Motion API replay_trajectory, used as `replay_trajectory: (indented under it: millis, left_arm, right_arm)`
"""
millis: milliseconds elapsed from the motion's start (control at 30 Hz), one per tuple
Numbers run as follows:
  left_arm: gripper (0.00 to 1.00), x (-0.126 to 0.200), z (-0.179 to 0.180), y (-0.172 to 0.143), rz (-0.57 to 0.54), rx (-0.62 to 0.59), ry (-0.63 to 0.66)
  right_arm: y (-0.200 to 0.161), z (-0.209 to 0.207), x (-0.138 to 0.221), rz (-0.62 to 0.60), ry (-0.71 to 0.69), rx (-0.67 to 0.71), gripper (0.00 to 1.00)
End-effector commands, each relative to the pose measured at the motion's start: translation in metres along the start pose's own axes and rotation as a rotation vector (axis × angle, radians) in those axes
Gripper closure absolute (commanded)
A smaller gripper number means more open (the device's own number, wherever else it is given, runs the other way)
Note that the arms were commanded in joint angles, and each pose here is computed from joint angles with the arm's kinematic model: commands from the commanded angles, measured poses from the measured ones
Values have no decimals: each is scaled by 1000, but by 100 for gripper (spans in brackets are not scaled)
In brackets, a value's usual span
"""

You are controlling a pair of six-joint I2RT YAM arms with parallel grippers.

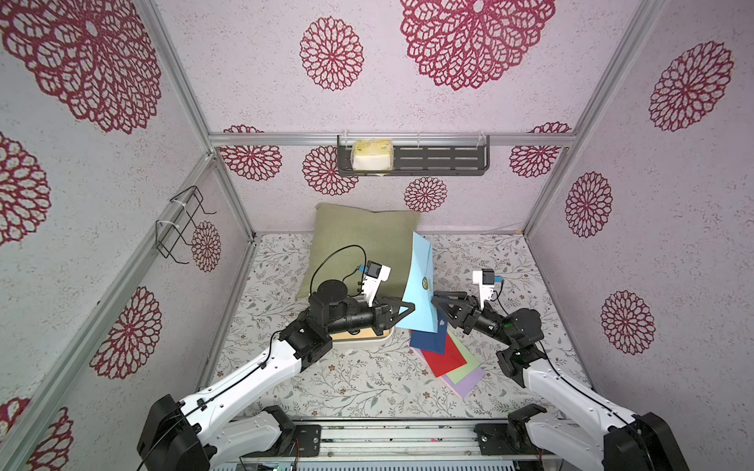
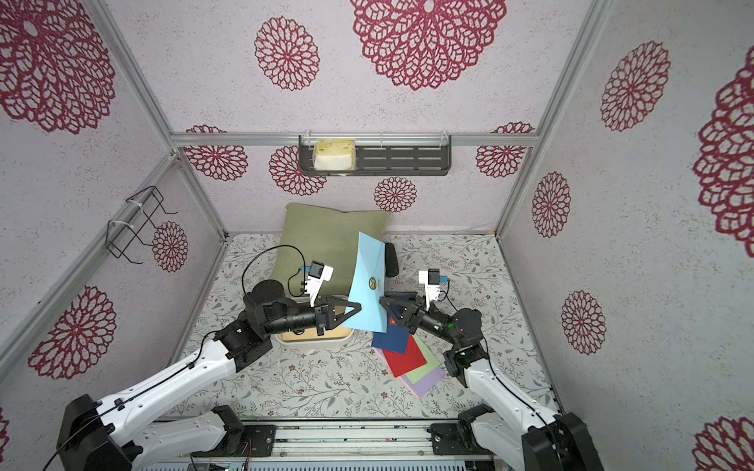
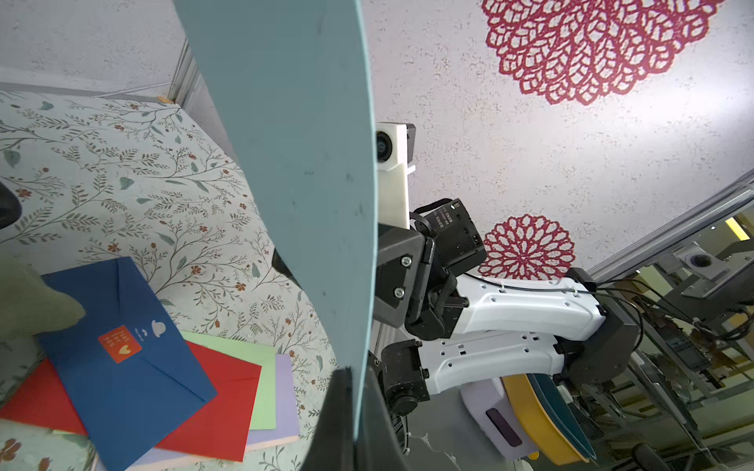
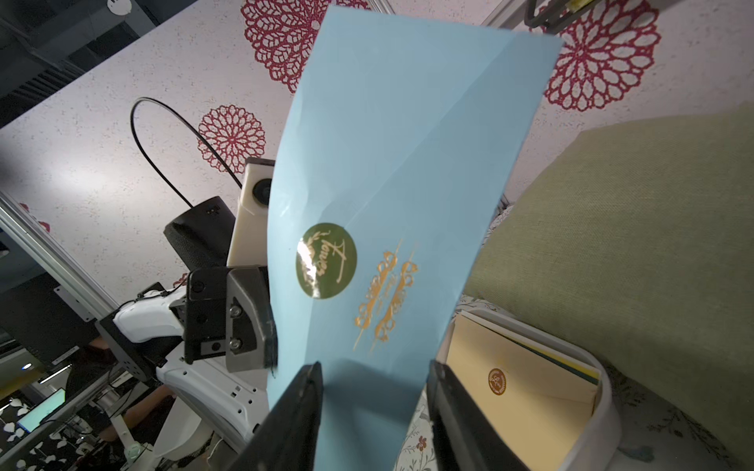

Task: Put the sealed envelopes into the storage box
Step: Pick up the envelope from the center of the board.

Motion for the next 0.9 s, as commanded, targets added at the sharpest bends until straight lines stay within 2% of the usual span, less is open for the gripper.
replay_trajectory:
  millis: [0,100,133,333,433,567,767,800,867]
  left_arm:
    - [100,4,2,-4,-12,-5,8]
    - [100,8,1,-5,-19,-6,7]
    - [100,9,0,-6,-19,-7,4]
    - [100,15,-3,-7,-26,-14,-3]
    - [100,17,-3,-10,-19,-14,5]
    - [100,19,1,-14,-9,-4,24]
    - [100,18,13,-19,4,25,82]
    - [96,19,18,-19,5,32,107]
    - [71,22,29,-23,22,49,179]
  right_arm:
    - [13,34,-5,-26,107,60,52]
    - [13,26,-8,-20,87,21,35]
    - [12,24,-9,-14,84,0,33]
    - [7,18,-12,22,88,-40,32]
    - [7,19,-12,26,97,-46,35]
    - [10,25,-13,19,123,-42,49]
    - [12,32,-20,51,160,-39,95]
    - [12,31,-21,53,148,-30,100]
    - [13,28,-22,52,117,8,100]
Point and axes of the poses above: each gripper's point midway between its finger pads, its own x axis back along the fingers, its own z axis along the line the jaws close on, y = z × x, the point moved 4 cm from there along x, back along the fingers, and after that the axes turned 15 degrees about -x, right-handed, at the moved point
